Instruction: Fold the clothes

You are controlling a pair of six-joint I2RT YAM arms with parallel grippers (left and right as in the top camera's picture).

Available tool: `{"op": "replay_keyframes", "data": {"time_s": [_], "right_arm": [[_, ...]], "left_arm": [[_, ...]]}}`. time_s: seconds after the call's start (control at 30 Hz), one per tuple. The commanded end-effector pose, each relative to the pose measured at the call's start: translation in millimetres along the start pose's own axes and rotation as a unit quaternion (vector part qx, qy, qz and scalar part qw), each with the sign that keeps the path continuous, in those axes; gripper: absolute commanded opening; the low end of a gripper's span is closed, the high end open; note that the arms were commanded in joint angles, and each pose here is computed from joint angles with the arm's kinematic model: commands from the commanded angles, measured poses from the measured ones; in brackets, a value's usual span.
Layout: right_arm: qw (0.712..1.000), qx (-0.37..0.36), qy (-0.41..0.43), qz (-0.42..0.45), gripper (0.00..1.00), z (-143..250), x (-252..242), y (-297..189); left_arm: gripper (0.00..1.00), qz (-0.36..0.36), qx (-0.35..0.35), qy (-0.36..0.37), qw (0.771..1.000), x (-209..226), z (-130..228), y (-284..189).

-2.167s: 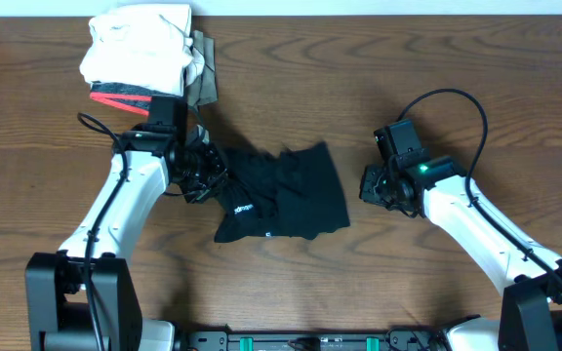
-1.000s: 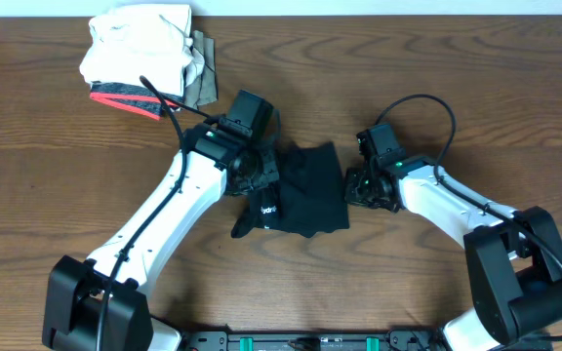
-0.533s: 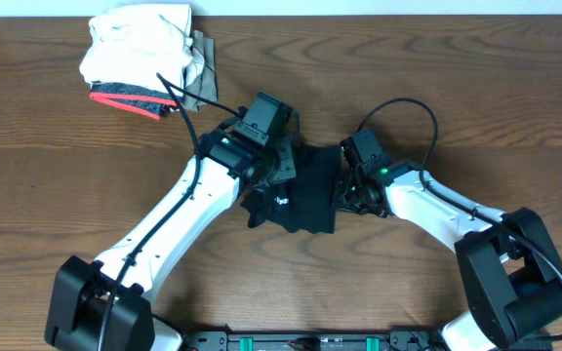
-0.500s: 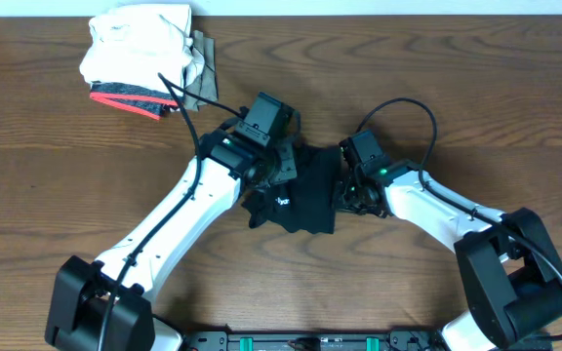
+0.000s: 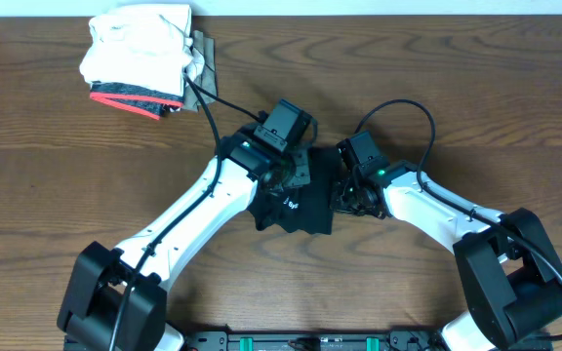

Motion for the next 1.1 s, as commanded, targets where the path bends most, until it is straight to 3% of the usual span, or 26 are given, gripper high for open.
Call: {"op": "replay_keyframes", "data": {"time_s": [0.0, 0.07, 0.13, 0.27, 0.43, 0.67, 0.93, 1.07], "right_arm": [[1.000, 0.011, 0.009, 0.001, 0.13, 6, 0, 4], [1.000, 0.011, 0.011, 0.001, 0.13, 6, 0, 4], [1.000, 0.012, 0.011, 0.002, 0.13, 7, 0, 3], [1.000, 0.014, 0.011, 0.005, 0.13, 8, -1, 4], [1.000, 0.015, 0.012, 0.005, 0.14, 8, -2, 3], [0.999, 0.019, 0.033, 0.022, 0.12, 4, -15, 1], [0.996, 0.038, 0.086, 0.007, 0.08, -18, -46, -19], [0.991, 0.070, 0.087, -0.072, 0.05, -21, -36, -34]], "left_arm": [[0.23, 0.010, -0.012, 0.019, 1.000, -16, -3, -1], [0.24, 0.018, -0.018, 0.027, 0.999, -23, -3, -1], [0.33, 0.026, -0.024, 0.036, 0.999, -31, -3, -1], [0.37, 0.036, -0.030, 0.048, 0.998, -42, -2, -1], [0.52, 0.037, -0.030, 0.049, 0.998, -43, -1, -1], [0.53, 0.082, -0.015, 0.099, 0.992, -55, 7, -12], [0.54, 0.118, -0.070, 0.119, 0.983, -59, 12, -90], [0.65, 0.136, -0.122, 0.150, 0.972, -56, 19, -141]]}}
Point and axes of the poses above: each gripper's point midway between its finger pads, its own y axis out along the fingers, its own x axis along the line the jaws close on, z = x × y, the point moved 3 cm from there along -y, back along the fingers, and after that the axes turned 10 degrees about y, right-handed, at the moved point
